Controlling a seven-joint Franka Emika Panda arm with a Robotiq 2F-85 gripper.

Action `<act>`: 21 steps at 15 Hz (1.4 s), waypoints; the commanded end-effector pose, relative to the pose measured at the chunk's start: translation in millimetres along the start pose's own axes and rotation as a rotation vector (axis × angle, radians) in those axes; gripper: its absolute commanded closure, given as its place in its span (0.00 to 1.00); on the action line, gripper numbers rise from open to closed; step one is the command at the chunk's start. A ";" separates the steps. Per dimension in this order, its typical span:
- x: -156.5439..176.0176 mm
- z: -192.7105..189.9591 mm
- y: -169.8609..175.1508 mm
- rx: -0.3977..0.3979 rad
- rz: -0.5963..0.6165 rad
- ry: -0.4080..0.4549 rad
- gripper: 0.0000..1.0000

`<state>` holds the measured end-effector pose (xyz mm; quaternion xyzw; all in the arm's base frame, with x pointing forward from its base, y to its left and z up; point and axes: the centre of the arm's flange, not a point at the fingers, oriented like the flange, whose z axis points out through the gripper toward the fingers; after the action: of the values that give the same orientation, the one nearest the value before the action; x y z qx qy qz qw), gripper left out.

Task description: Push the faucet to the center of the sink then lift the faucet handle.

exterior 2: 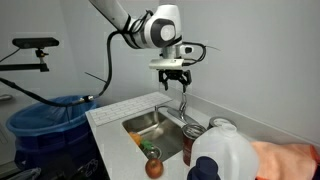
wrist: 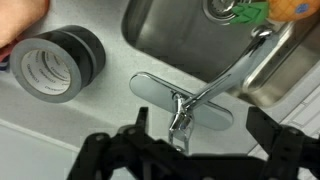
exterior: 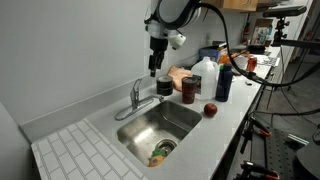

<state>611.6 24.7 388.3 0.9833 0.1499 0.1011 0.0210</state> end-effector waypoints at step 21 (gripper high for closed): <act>-106.1 -80.4 -37.9 0.095 0.014 0.089 0.00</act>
<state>484.9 30.0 443.8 0.9787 0.1487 0.1379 -0.0333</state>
